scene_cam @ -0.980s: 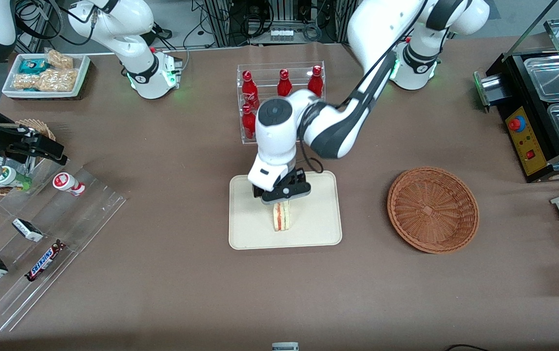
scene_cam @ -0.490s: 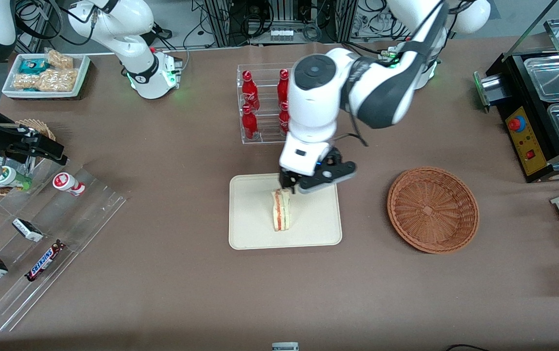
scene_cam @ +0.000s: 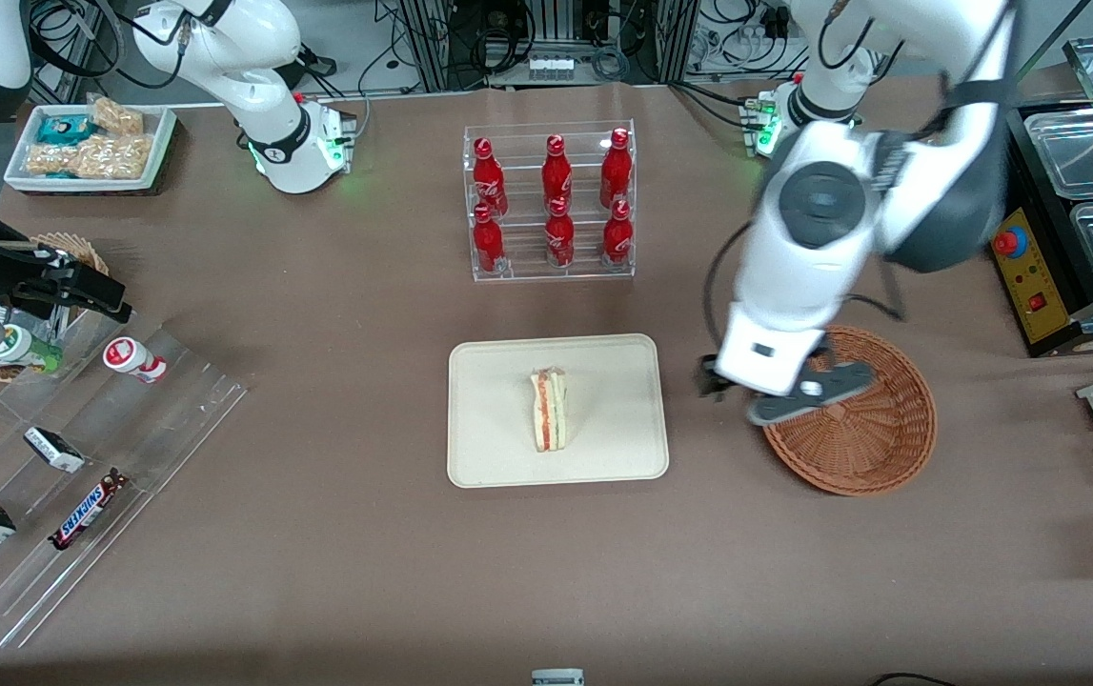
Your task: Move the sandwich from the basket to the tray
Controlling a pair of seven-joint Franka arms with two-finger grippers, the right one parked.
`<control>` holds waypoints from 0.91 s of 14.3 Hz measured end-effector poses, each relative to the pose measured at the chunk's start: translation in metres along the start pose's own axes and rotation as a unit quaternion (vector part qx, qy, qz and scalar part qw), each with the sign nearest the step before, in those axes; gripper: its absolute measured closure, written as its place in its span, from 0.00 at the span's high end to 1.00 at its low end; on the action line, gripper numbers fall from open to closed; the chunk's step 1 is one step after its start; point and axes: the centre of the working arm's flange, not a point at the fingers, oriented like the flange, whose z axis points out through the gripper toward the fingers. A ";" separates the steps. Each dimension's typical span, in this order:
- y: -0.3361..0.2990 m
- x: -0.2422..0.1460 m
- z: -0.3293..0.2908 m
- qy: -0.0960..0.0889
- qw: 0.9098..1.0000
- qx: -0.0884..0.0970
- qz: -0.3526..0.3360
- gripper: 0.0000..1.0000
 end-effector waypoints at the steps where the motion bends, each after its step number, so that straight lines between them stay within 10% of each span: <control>1: -0.028 0.011 -0.005 -0.012 1.000 0.003 0.014 1.00; 7: -0.141 0.031 -0.032 -0.056 0.996 0.009 0.071 1.00; 13: -0.202 0.001 -0.076 -0.044 0.988 -0.012 0.147 1.00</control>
